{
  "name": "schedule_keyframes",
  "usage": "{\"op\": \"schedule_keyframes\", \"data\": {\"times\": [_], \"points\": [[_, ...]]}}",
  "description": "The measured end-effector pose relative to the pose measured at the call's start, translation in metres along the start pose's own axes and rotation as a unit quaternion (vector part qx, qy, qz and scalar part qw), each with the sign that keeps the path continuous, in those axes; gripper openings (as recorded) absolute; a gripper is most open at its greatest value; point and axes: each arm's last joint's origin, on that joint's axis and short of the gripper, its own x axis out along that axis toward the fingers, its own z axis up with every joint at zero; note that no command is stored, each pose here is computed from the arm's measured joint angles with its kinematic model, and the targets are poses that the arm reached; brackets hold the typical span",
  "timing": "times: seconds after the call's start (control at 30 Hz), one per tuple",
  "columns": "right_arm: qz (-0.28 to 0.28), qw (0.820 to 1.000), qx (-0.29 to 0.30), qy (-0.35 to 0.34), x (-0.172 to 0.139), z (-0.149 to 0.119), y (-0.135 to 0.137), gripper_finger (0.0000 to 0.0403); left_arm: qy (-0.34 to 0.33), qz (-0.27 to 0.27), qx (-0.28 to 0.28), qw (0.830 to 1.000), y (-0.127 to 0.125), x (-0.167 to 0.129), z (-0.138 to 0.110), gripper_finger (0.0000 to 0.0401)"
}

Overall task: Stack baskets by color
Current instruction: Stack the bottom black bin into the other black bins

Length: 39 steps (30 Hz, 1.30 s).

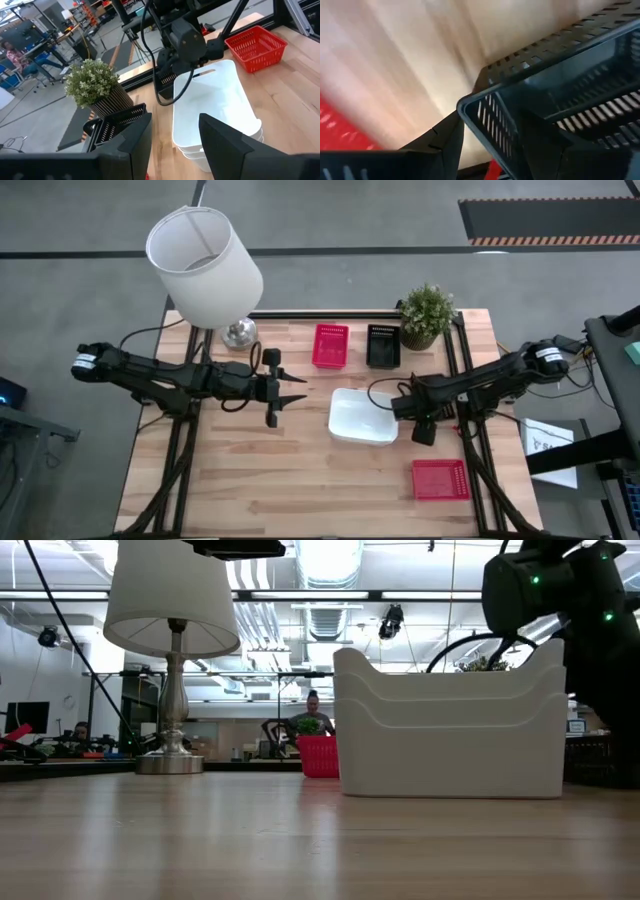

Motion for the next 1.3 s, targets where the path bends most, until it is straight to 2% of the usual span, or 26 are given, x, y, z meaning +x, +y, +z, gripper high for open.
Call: {"op": "schedule_keyframes", "data": {"times": [0.1,0.2,0.5,0.73,0.9,1.3], "points": [[-0.015,1.0,0.001,0.002,0.003,0.003,0.0,0.0165,0.0,0.0,0.0,1.0,0.0,0.0,0.0,0.0147],[-0.017,1.0,0.001,0.005,0.006,0.005,0.001,0.014,0.0,0.0,0.0,1.0,0.0,0.0,0.0,0.0147],[-0.015,1.0,0.001,0.006,0.006,0.005,0.001,0.0016,0.0,0.0,0.0,1.0,0.0,0.0,0.0,0.0147],[-0.01,1.0,0.005,-0.005,-0.01,0.001,0.001,0.0009,0.0,-0.001,0.0,1.0,0.0,0.0,0.0,0.0147],[-0.048,0.999,0.014,-0.012,-0.034,-0.003,-0.001,0.0009,0.0,-0.001,0.0,1.0,0.0,0.0,0.0,0.0147],[-0.117,0.985,-0.003,-0.13,-0.107,0.007,0.0,0.0009,0.004,-0.002,-0.01,1.0,-0.001,0.0,-0.001,0.0147]]}}
